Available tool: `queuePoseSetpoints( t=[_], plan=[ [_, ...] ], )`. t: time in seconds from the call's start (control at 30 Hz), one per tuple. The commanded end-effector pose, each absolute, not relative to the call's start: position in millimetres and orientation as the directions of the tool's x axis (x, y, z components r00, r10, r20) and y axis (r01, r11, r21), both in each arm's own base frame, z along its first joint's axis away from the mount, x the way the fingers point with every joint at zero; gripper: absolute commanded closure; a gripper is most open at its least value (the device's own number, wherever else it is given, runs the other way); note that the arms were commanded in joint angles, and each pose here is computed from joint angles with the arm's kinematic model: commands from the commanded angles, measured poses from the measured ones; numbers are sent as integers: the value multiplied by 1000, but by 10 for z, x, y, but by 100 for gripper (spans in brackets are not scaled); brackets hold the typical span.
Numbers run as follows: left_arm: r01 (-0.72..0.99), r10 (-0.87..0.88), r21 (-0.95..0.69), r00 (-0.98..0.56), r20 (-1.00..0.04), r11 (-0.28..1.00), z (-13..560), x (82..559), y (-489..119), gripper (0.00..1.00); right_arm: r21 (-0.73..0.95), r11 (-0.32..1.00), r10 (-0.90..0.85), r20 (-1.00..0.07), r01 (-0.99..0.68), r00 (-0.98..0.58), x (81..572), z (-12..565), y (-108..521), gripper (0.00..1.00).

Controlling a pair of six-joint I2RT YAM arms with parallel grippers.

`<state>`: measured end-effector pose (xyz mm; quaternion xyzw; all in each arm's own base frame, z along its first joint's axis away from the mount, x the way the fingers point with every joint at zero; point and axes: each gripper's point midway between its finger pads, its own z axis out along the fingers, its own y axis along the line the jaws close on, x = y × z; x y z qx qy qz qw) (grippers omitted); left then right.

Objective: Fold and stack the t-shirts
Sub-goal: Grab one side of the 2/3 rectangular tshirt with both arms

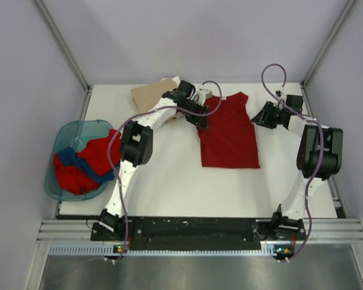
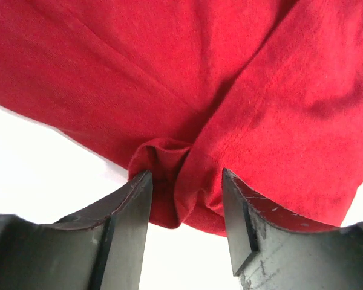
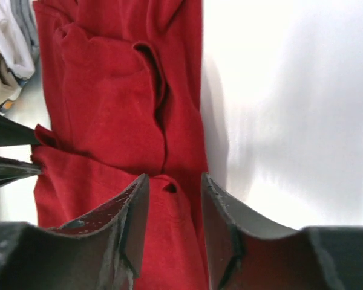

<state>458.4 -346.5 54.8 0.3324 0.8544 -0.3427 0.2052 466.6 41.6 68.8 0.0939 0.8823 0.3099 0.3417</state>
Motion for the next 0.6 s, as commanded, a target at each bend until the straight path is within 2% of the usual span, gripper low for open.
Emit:
queuePoseSetpoints(
  t=[0.0,0.03,0.17,0.27,0.33,0.4,0.43,0.57],
  plan=[
    [781,398,-274,-545,-738,561,1220,4950,-3480,40,480,875,309,-651,-60,-693,4754,1091,209,55],
    [801,397,-247,-507,-765,546,1371,4964,-3487,36,442,893,278,-689,-83,-670,4725,1237,173,49],
    [898,457,-110,-318,-831,425,1855,4727,-3563,16,256,920,78,-861,-296,-502,4414,1867,247,44],
    [975,549,29,-98,-830,218,1976,4126,-3622,19,2,849,-182,-937,-529,-296,4023,2075,434,41],
    [990,604,135,84,-792,39,1809,3664,-3625,22,-183,724,-361,-922,-665,-139,3671,1954,577,37],
    [975,643,190,221,-734,-118,1498,3221,-3607,24,-347,603,-501,-865,-718,-3,3365,1773,623,34],
    [963,646,206,270,-714,-175,1401,3070,-3604,23,-401,561,-559,-829,-724,25,3262,1622,599,35],
    [943,637,202,328,-698,-264,1051,2763,-3656,20,-506,420,-728,-683,-754,53,3042,1128,484,35]
  ],
)
